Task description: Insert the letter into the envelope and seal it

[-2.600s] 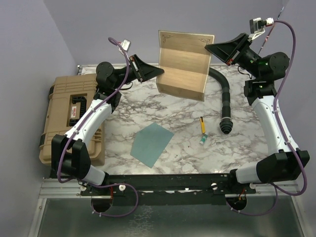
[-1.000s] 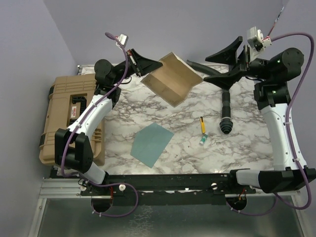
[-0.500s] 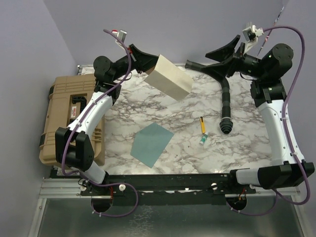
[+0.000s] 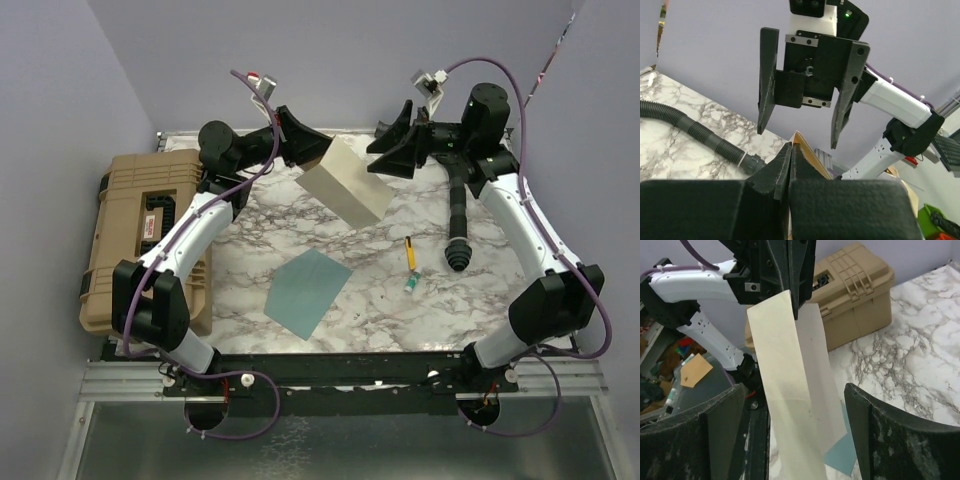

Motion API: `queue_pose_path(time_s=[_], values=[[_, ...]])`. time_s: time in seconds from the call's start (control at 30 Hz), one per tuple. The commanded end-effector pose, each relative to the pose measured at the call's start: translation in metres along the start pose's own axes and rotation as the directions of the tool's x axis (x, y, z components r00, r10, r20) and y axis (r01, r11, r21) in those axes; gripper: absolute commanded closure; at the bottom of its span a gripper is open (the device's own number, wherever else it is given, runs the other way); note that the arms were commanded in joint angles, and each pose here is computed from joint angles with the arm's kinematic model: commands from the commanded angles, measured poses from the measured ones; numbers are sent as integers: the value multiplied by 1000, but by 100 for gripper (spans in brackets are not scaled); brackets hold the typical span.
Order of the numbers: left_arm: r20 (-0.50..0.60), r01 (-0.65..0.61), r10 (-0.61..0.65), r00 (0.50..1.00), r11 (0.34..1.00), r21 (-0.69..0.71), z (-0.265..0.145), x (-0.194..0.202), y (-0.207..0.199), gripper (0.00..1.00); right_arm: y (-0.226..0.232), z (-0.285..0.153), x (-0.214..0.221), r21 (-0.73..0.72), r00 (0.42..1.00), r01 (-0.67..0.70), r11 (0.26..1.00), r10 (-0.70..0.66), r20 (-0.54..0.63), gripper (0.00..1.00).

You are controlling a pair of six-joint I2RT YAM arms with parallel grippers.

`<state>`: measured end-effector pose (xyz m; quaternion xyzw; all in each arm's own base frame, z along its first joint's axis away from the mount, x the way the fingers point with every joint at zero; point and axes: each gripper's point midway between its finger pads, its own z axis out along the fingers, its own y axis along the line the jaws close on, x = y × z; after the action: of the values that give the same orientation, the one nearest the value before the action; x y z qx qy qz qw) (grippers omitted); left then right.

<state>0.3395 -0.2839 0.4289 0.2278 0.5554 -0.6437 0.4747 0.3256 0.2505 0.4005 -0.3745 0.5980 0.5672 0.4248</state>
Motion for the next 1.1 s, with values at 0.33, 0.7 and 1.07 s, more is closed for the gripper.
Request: queue_pose_path(time_s=[0.33, 0.7, 1.07], values=[[-50, -59, 63, 997, 995, 77, -10, 6, -33, 100, 22, 1, 36, -152, 995, -61, 986, 48, -91, 21], [-29, -38, 39, 999, 997, 60, -10, 3, -33, 100, 16, 16, 49, -150, 989, -100, 984, 82, -122, 41], [-15, -67, 68, 998, 997, 47, -16, -7, -34, 99, 21, 17, 41, -147, 991, -95, 985, 80, -108, 99]])
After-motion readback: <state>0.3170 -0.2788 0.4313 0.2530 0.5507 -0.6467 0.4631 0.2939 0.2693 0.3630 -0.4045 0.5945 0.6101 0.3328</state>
